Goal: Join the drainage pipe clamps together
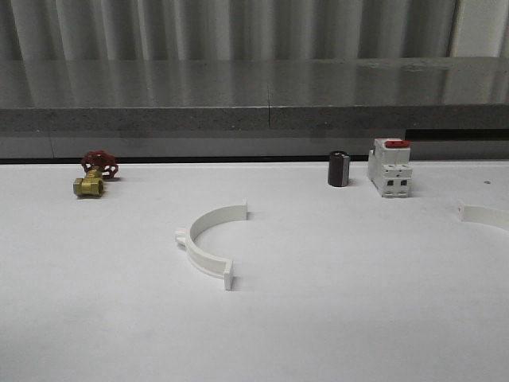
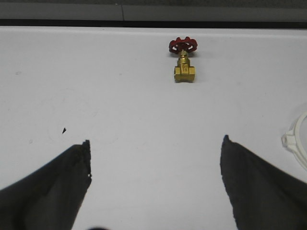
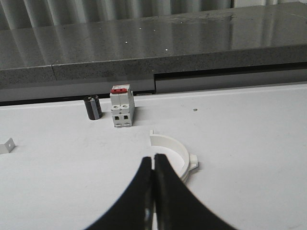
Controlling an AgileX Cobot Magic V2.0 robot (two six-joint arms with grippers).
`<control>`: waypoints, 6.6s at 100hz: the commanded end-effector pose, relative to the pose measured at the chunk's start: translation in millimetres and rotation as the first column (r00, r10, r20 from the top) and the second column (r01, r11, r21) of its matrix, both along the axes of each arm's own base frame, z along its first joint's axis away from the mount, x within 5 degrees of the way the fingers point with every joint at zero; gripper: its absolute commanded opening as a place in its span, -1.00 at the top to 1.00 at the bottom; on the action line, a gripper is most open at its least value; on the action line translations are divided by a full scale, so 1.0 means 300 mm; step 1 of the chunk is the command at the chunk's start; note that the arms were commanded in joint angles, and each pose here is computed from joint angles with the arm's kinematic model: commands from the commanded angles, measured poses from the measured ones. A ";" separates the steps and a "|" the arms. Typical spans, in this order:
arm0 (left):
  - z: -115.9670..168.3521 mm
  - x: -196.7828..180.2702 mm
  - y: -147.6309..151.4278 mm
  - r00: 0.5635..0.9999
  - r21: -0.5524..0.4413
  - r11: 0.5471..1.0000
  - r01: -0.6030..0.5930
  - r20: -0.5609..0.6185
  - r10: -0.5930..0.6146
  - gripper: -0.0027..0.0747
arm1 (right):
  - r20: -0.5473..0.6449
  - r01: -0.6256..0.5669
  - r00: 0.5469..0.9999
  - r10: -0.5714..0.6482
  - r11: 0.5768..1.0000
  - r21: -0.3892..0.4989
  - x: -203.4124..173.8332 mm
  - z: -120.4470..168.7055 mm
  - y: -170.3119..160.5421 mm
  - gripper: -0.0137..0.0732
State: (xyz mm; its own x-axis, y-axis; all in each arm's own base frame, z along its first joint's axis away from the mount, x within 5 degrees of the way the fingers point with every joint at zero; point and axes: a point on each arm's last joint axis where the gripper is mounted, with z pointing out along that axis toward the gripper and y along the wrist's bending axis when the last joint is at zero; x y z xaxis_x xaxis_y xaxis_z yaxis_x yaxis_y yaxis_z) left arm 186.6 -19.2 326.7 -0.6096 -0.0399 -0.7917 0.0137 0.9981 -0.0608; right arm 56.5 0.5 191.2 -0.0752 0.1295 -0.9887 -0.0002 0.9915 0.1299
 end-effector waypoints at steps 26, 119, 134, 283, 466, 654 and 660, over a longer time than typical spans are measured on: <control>-0.060 -0.252 0.035 0.978 -0.030 1.000 -0.001 0.207 0.007 0.15 | 0.130 0.005 0.991 -0.004 1.000 -0.010 -0.007 0.051 -0.001 0.96; -0.080 -0.301 0.040 0.970 -0.034 0.999 0.000 0.245 0.008 0.98 | -0.473 0.006 0.881 -0.010 1.000 -0.009 0.385 0.431 0.001 0.49; -0.080 -0.301 0.040 0.970 -0.034 0.999 0.000 0.245 0.008 0.98 | -0.525 0.005 0.851 -0.009 1.000 -0.009 0.446 0.385 0.001 -0.44; -0.080 -0.301 0.040 0.970 -0.034 0.999 0.000 0.245 0.008 0.98 | -0.904 -0.017 0.428 -0.009 1.000 -0.018 1.003 -0.022 -0.138 -0.63; -0.080 -0.301 0.040 0.970 -0.034 0.999 0.000 0.245 0.008 0.98 | -0.880 0.000 0.465 0.095 0.994 0.107 1.055 0.058 0.623 0.64; -0.080 -0.301 0.040 0.970 -0.034 0.999 0.000 0.245 0.008 0.98 | -0.872 -0.022 0.464 0.159 0.986 0.168 1.043 0.036 0.725 -0.49; -0.080 -0.301 0.040 0.970 -0.034 0.999 0.000 0.245 0.008 0.98 | -0.860 -0.067 0.480 0.171 0.985 0.158 1.050 0.072 0.729 -0.49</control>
